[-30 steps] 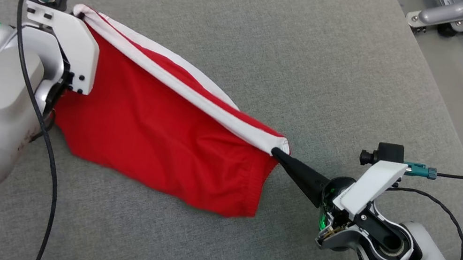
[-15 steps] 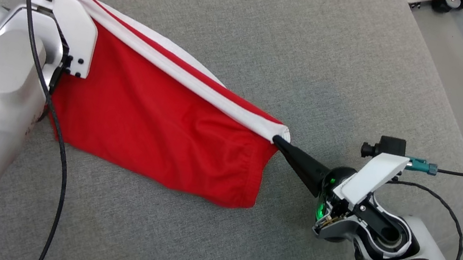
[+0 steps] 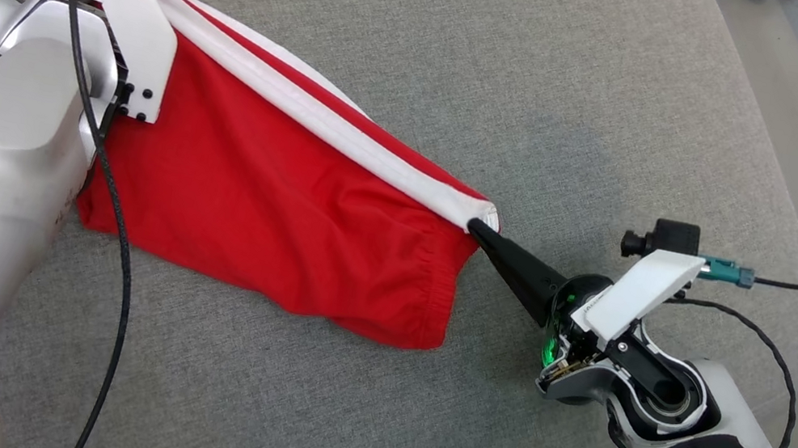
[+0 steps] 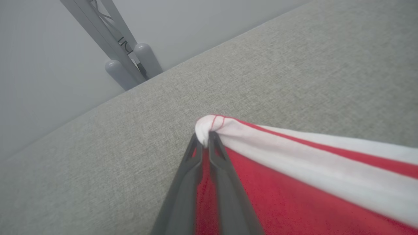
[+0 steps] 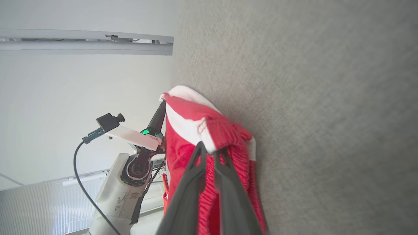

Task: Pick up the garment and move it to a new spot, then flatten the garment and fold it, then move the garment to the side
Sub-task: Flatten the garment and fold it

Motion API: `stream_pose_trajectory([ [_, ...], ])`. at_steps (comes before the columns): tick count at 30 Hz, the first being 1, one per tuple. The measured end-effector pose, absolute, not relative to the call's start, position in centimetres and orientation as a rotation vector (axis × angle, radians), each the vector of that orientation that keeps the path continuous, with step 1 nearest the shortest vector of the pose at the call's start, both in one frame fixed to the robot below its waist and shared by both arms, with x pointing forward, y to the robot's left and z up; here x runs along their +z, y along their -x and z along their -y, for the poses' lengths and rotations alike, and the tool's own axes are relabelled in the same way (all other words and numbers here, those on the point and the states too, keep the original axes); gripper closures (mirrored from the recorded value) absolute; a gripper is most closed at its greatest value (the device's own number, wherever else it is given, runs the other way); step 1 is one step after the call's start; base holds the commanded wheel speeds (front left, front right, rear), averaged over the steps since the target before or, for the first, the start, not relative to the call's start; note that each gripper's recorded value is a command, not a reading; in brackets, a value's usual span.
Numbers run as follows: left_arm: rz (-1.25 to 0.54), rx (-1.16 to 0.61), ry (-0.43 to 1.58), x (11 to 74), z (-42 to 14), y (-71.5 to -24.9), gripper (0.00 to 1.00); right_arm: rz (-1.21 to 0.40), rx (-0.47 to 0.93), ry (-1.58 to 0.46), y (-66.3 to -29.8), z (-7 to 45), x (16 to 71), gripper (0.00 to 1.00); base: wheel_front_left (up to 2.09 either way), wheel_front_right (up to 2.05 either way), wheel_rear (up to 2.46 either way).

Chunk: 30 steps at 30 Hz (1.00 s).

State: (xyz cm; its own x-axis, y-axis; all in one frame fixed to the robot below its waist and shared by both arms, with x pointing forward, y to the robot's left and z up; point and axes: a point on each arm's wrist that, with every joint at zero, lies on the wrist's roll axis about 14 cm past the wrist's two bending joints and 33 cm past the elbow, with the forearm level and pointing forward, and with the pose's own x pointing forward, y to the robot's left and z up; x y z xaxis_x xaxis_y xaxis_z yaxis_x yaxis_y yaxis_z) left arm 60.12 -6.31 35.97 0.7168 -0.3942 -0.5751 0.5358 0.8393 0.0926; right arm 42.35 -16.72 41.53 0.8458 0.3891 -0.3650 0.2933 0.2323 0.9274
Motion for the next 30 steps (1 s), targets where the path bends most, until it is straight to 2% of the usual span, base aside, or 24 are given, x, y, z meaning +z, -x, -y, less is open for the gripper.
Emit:
stream_pose_trajectory([
  [10, -0.554, -0.497, -0.267, 36.9, 5.6, -60.0, 0.0, -0.644, 0.07, -1.335, -41.9, 16.3, 40.9, 0.0, 0.0, 0.0, 0.0],
  [17, -0.514, -0.493, -0.239, 38.9, 4.8, -58.5, 0.0, -0.631, 0.081, -1.179, -40.2, 17.3, 41.7, 0.0, 0.0, 0.0, 0.0],
  [23, -0.442, -0.486, -0.177, 42.2, 4.0, -56.8, 0.0, -0.498, 0.078, -1.008, -39.6, 19.4, 44.3, 0.0, 0.0, 0.0, 0.0],
  [30, -0.265, -0.481, -0.049, 47.8, 3.0, -55.2, 0.0, -0.209, 0.119, -0.702, -40.2, 20.6, 49.2, 0.0, 0.0, 0.0, 0.0],
])
